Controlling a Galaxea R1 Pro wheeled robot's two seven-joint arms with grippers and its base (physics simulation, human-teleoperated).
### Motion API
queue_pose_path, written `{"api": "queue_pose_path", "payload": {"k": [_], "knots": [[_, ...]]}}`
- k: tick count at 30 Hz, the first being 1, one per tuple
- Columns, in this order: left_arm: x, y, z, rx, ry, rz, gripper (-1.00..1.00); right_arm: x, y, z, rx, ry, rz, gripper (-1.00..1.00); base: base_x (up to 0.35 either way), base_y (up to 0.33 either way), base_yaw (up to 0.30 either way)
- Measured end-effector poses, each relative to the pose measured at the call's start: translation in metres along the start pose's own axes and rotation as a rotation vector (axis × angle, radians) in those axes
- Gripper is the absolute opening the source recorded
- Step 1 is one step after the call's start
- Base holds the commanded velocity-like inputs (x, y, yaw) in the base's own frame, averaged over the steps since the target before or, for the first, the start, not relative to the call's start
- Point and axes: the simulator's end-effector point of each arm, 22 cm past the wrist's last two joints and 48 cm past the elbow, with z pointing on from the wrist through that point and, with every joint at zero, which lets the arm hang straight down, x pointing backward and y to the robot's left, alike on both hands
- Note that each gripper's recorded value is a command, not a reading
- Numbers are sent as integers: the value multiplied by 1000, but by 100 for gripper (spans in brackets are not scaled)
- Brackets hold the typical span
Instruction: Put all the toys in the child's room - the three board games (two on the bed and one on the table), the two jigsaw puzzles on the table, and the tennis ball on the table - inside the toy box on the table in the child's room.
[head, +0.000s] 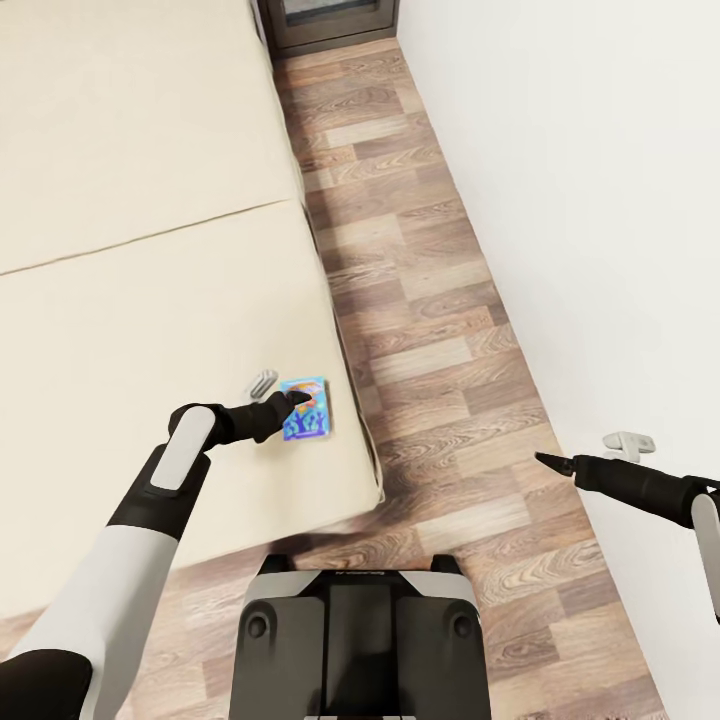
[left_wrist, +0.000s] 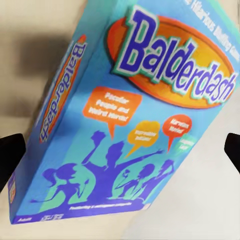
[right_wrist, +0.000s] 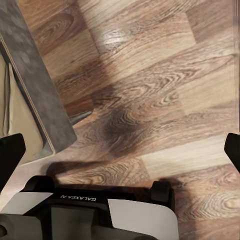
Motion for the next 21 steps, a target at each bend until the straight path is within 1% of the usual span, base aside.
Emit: {"api": "queue_pose_path", "payload": {"k": [4,8,14,21], "knots": [[0,0,0,-1,0,1,100,0,0,0,0,0,0,100,0,0,-171],[0,0,0,-1,0,1,100,0,0,0,0,0,0,100,0,0,-90],[1,0,0,-2,1,3,100,1,0,0,0,2,2,100,0,0,-44],[1,0,0,-2,1,3,100,15,-2,0,2,25,8,100,0,0,-16]]}}
